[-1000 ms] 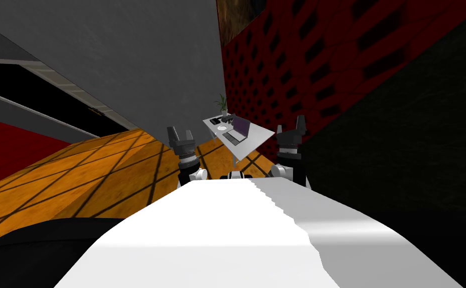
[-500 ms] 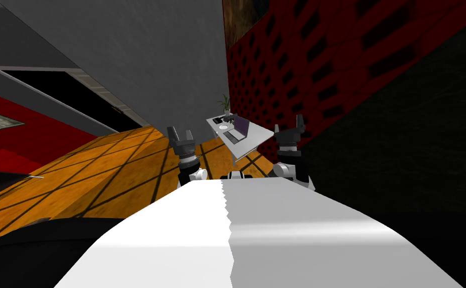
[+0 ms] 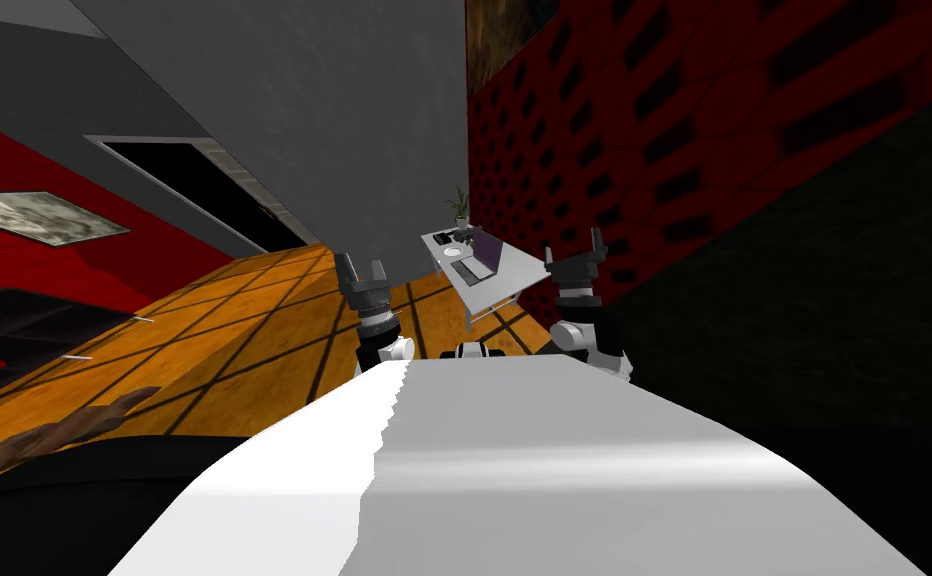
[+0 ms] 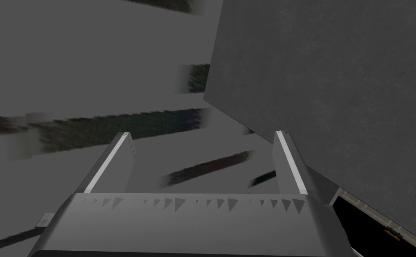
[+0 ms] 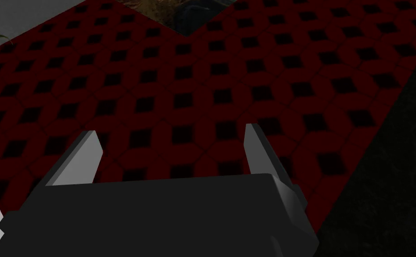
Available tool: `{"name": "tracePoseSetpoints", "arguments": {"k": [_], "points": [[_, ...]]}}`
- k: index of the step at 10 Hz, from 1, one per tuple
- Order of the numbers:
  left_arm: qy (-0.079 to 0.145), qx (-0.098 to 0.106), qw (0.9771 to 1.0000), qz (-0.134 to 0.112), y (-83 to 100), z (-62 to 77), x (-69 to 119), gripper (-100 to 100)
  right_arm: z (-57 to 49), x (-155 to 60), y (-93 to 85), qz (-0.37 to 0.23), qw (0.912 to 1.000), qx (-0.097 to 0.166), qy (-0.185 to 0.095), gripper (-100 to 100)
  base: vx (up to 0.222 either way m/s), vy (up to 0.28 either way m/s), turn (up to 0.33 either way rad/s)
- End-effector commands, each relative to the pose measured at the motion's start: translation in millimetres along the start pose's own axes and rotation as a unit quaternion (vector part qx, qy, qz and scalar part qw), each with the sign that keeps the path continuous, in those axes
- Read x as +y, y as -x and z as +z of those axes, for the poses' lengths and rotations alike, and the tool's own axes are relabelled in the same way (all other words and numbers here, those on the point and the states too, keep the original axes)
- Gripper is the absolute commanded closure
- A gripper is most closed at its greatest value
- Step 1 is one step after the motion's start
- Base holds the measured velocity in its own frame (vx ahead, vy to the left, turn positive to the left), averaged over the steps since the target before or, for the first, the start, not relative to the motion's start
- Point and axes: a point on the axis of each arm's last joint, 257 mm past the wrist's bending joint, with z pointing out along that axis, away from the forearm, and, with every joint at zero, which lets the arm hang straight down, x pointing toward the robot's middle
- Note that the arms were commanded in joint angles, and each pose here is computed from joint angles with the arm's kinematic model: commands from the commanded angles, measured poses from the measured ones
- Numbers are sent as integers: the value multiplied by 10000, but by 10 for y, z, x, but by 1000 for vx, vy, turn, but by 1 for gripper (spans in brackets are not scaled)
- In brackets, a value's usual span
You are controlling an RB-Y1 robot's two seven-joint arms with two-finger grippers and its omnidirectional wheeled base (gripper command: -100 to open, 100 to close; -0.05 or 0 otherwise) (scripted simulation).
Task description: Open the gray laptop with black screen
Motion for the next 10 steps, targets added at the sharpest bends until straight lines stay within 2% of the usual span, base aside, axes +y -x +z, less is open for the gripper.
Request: {"name": "tracePoseSetpoints", "arguments": {"k": [1,6,9,10], "points": [[1,0,10000,1,1,-1,0,0,66,-71,51,636,9979,15,-128,-100,-11,-98,111],[0,0,10000,0,0,0,0,0,147,-164,140,1591,9868,-30,-301,-100,-19,-71,134],[1,0,10000,1,1,-1,0,0,228,-281,220,2262,9727,-80,-509,-100,-19,-85,152],[1,0,10000,1,0,0,0,0,228,-280,230,2425,9688,-107,-500,-100,-15,-69,101]]}}
